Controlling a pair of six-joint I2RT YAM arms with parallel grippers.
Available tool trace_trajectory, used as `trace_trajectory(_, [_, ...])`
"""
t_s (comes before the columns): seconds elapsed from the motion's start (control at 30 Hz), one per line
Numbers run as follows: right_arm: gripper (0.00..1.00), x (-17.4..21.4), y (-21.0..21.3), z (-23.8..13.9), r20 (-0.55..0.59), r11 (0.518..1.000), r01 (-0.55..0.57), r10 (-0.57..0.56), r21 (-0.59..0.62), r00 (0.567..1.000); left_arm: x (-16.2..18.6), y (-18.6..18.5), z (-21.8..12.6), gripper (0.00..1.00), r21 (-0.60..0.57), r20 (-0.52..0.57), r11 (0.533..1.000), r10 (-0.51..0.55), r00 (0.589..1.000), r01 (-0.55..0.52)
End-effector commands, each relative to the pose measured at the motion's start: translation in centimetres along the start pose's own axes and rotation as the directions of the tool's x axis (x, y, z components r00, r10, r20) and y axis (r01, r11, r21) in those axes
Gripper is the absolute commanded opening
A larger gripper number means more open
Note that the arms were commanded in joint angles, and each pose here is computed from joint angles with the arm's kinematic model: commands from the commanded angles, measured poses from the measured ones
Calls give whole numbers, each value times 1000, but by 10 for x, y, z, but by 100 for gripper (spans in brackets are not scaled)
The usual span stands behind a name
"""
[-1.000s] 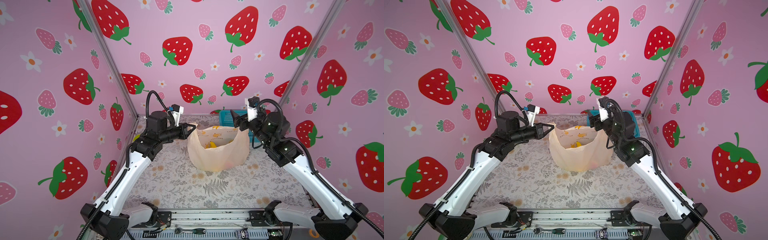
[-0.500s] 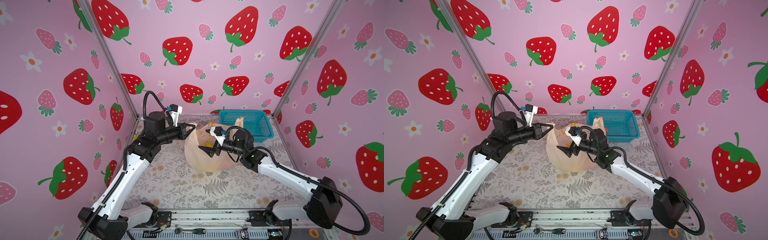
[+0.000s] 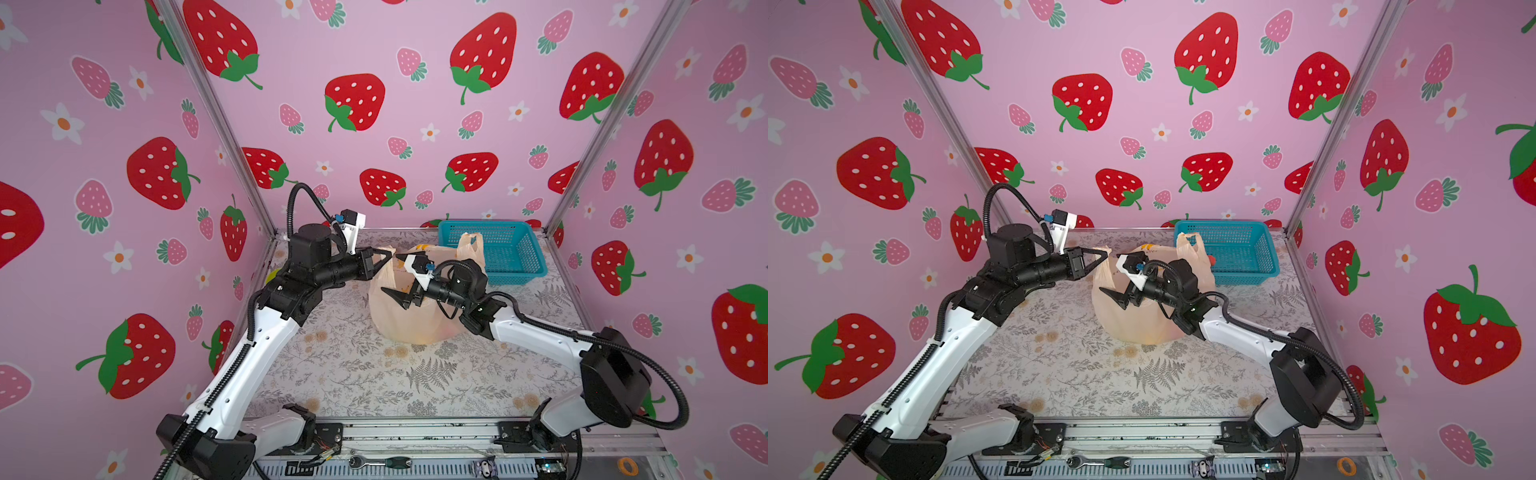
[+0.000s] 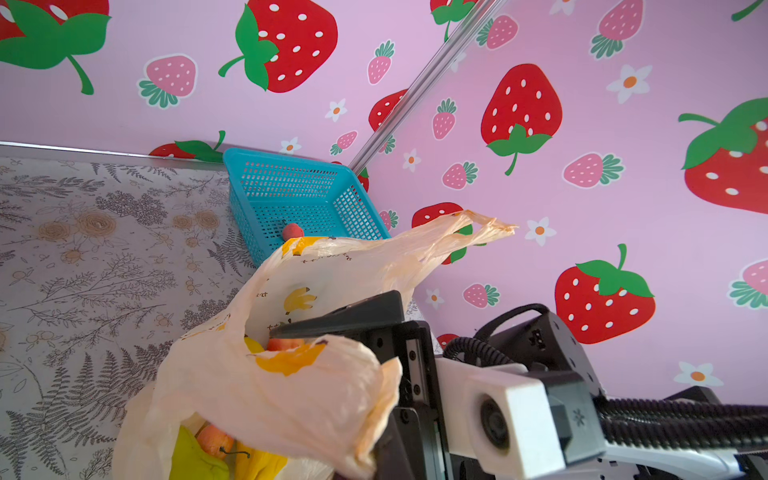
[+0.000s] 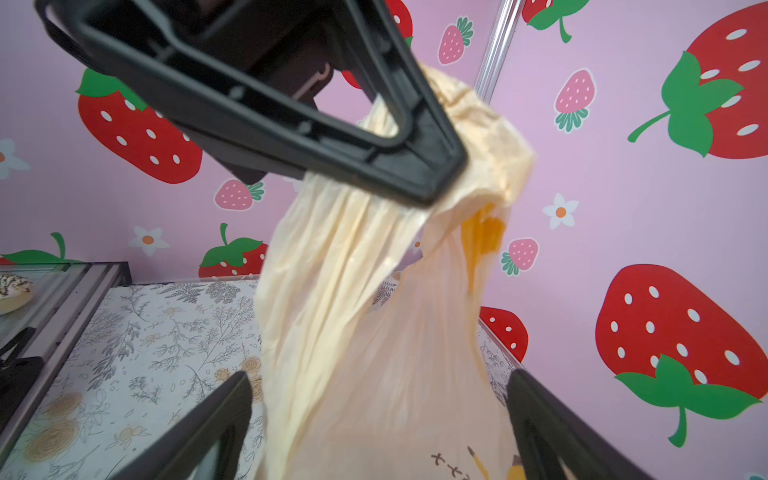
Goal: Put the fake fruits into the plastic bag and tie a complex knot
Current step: 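Carry the right gripper's handle across toward the left gripper's handle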
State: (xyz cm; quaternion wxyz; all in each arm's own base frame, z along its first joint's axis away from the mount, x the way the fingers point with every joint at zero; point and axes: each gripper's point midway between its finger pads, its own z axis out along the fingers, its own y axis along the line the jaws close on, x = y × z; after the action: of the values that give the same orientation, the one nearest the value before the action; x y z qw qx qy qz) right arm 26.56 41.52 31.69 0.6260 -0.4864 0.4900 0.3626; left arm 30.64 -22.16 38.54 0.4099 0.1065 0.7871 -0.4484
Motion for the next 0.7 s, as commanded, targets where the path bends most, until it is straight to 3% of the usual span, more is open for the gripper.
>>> trace_trajectory(0.0, [97,-12,-5,7,65,997,49,-45,-66,997,-5,-10,-6,0,32,25,999,24,999,-25])
trace_trajectory(0.33, [92,0,-6,23,102,980,56,-37,-189,994,-5,-11,-8,0,28,25,999,32,999,-32])
trace_trajectory(0.43, [87,2,-8,29,97,975,39,-18,-219,995,-5,-11,-9,0,25,26,999,33,999,-33])
trace_trajectory(0.67, [34,11,-3,21,80,966,-18,40,-257,996,-9,-4,-14,0,-27,52,999,44,998,-43])
